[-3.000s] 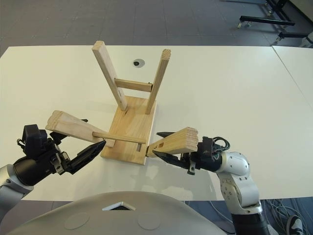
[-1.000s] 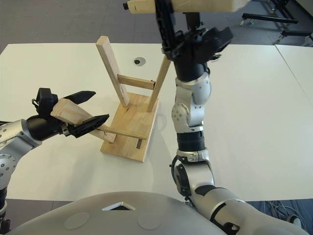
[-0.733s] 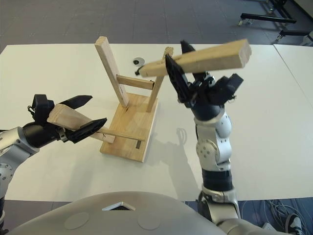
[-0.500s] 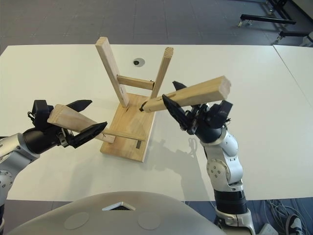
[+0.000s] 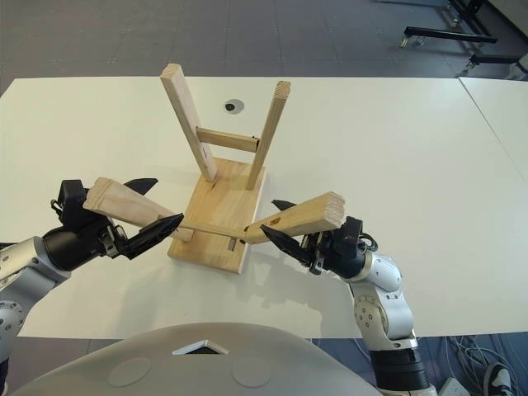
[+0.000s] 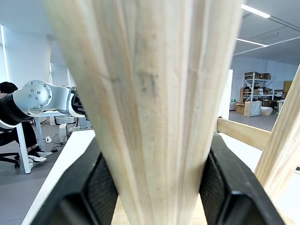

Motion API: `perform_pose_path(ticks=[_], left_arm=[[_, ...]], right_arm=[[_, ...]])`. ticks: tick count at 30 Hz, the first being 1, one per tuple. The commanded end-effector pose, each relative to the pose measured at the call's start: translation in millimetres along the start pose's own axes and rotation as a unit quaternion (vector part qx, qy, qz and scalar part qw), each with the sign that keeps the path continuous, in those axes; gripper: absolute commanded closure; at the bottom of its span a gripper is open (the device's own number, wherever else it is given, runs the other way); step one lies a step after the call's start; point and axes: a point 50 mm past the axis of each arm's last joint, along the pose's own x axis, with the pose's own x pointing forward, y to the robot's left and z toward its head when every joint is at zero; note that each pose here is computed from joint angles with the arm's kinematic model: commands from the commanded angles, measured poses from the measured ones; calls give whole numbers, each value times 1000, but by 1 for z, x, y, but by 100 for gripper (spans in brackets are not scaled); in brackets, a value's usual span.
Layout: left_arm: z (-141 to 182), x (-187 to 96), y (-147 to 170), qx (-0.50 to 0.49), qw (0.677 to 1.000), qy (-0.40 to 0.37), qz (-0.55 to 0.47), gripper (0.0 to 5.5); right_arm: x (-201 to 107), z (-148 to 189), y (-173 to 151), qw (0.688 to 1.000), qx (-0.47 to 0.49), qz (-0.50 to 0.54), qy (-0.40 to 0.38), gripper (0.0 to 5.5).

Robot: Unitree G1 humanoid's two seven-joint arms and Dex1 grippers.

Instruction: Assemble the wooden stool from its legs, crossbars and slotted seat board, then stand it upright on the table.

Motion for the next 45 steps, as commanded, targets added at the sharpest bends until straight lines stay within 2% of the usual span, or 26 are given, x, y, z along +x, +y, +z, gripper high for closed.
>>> perform_pose_path(ticks=[1, 7, 15, 23, 31, 37, 45], left_arm=[[1, 1, -2, 4, 1000, 9, -7, 10], [-2, -2, -5, -2, 1000, 8, 2, 10], [-2, 0, -5, -4, 1000, 12, -3, 10], [-1, 0, -4, -5, 1000, 16, -8, 10], [-5, -1, -4, -14, 1000, 16, 3, 10], [-7, -3, -5, -16, 1000, 14, 8, 10], [-14, -4, -12, -23, 999, 4, 26, 10]], right_arm=[[6, 6, 1, 1000, -2, 19, 2, 344], [4, 20, 7, 1000, 2, 26, 8, 344], [22, 4, 19, 999, 23, 31, 0, 344], [-9, -13, -8, 998, 13, 13, 52, 344], [-27, -31, -1, 995, 21, 40, 92, 344], [-21, -7, -9, 996, -43, 41, 72, 344], [-15, 9, -3, 991, -49, 90, 88, 344]])
